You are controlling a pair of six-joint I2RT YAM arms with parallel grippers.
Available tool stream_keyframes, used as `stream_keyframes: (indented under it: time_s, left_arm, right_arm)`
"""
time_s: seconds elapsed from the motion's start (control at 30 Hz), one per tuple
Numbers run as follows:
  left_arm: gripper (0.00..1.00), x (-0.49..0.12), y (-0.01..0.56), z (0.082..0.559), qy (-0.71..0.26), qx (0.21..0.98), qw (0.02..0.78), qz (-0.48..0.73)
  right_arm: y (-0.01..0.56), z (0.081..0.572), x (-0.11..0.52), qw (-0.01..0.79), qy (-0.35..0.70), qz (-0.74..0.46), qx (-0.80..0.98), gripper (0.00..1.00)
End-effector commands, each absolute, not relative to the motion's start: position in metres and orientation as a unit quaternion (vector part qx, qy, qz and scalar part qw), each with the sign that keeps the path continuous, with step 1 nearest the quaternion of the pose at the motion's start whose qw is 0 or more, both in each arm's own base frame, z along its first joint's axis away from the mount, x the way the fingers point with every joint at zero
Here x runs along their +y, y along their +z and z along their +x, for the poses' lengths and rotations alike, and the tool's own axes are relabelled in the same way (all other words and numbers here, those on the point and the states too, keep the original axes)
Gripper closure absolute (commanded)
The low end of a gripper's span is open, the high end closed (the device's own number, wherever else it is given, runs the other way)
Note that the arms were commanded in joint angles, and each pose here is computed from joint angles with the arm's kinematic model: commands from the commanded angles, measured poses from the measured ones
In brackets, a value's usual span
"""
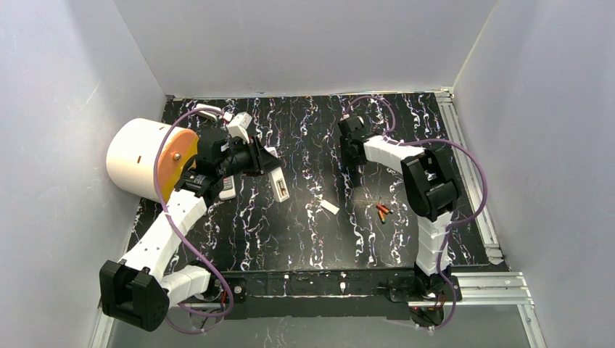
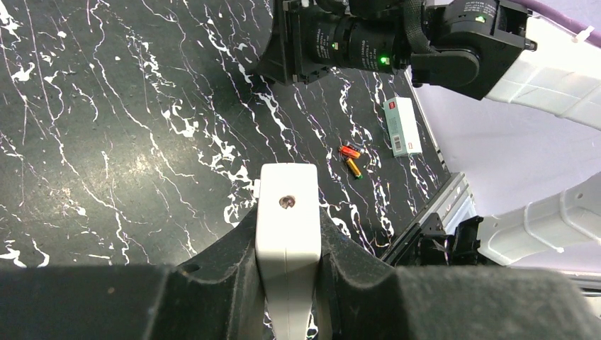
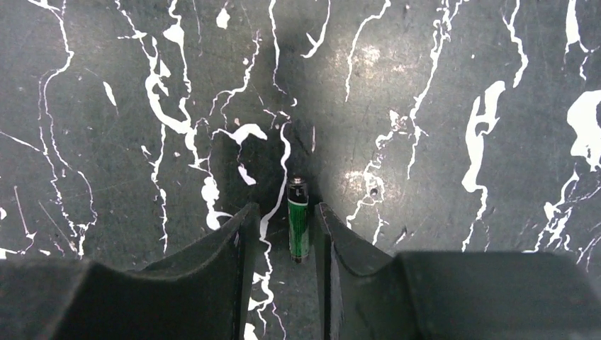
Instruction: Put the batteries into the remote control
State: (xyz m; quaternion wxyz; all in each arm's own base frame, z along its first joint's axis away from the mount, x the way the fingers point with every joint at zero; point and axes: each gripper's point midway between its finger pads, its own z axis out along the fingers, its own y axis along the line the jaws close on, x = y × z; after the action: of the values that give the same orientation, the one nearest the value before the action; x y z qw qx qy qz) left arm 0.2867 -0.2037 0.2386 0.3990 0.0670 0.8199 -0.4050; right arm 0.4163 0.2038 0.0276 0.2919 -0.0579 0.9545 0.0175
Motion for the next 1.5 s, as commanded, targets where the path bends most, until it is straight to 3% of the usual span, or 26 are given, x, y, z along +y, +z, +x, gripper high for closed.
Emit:
stream_keyframes:
  time_s: [0.0, 0.5, 0.77, 1.07, 1.47]
  left_arm:
    - [1.00, -0.205, 0.247, 0.286, -0.410, 0.812, 0.407, 0.080]
    - [1.00, -0.204, 0.246, 0.282, -0.408, 0.813, 0.407, 0.084]
    - [1.00, -0.203, 0.245, 0.280, -0.404, 0.815, 0.406, 0.085]
    - [1.00, -0.207, 0.237, 0.285, -0.412, 0.823, 0.386, 0.068]
    - [1.00, -0.222, 0.243, 0.302, -0.458, 0.805, 0.375, 0.035]
  right_arm:
    - [0.038, 0.427, 0.207, 0.298, 0.011, -0.068, 0.952, 0.58]
    - [0.008, 0.399, 0.206, 0.180, -0.004, -0.071, 0.981, 0.66]
    - [0.002, 0.402, 0.210, 0.176, 0.003, -0.074, 0.982, 0.89]
    - [0.075, 0.416, 0.232, 0.344, 0.083, -0.096, 0.931, 0.91]
    - [0.237, 0.347, 0.276, 0.536, 0.236, -0.120, 0.801, 0.91]
